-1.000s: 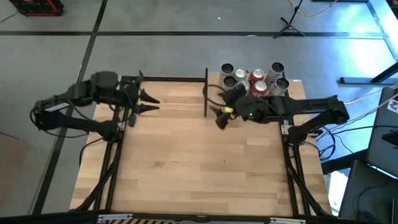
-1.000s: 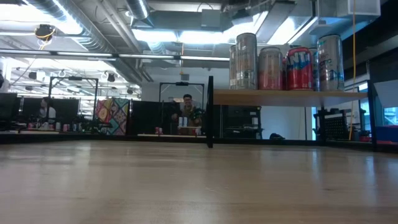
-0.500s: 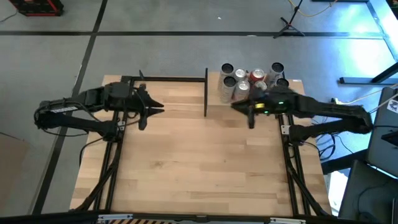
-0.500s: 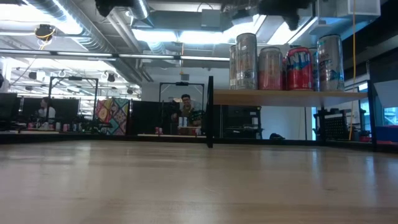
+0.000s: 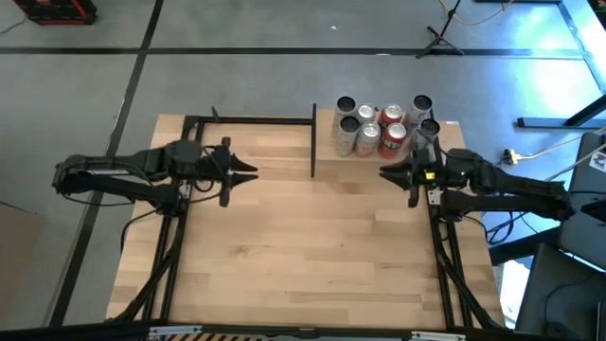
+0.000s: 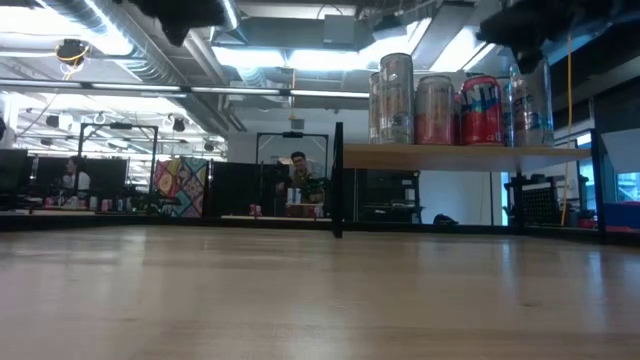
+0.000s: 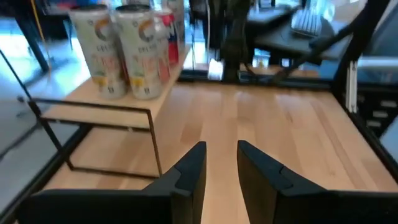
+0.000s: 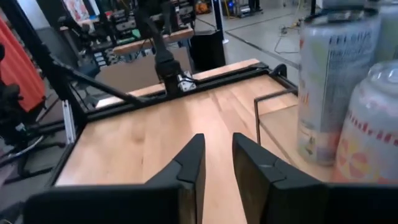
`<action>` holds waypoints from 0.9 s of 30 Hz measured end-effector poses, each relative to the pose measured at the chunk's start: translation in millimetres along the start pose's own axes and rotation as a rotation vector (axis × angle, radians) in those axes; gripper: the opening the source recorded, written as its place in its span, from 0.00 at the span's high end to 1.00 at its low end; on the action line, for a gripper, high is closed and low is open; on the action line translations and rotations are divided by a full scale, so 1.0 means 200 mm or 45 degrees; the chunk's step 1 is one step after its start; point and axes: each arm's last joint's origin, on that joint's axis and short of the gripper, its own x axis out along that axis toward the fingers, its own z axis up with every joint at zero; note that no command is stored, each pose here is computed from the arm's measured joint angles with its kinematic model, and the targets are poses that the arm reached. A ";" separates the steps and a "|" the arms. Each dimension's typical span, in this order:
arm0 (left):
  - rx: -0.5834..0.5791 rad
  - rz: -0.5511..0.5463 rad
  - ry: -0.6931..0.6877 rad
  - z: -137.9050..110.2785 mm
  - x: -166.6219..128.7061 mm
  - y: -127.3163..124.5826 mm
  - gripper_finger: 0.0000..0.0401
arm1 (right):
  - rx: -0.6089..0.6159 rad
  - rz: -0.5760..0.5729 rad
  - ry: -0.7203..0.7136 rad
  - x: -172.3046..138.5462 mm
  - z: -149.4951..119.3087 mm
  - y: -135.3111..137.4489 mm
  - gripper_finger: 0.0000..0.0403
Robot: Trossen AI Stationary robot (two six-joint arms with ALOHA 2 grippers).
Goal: Place canned beverage on shelf
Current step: Return to Home Position
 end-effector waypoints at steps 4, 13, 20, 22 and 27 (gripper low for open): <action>0.046 -0.021 -0.058 -0.17 0.02 0.00 0.81 | -0.019 0.017 -0.095 0.00 -0.13 -0.03 0.83; 0.038 -0.066 -0.332 -0.49 -0.03 0.02 0.81 | -0.007 0.020 -0.189 0.01 -0.41 -0.09 0.83; 0.014 -0.085 -0.427 -0.67 -0.09 0.03 0.81 | 0.045 -0.075 -0.171 0.02 -0.53 -0.13 0.83; 0.003 -0.067 -0.457 -0.71 -0.10 0.03 0.81 | 0.073 -0.075 -0.166 0.02 -0.55 -0.13 0.83; -0.058 -0.066 -0.457 -0.78 -0.12 0.04 0.81 | 0.096 -0.065 -0.146 0.03 -0.60 -0.14 0.83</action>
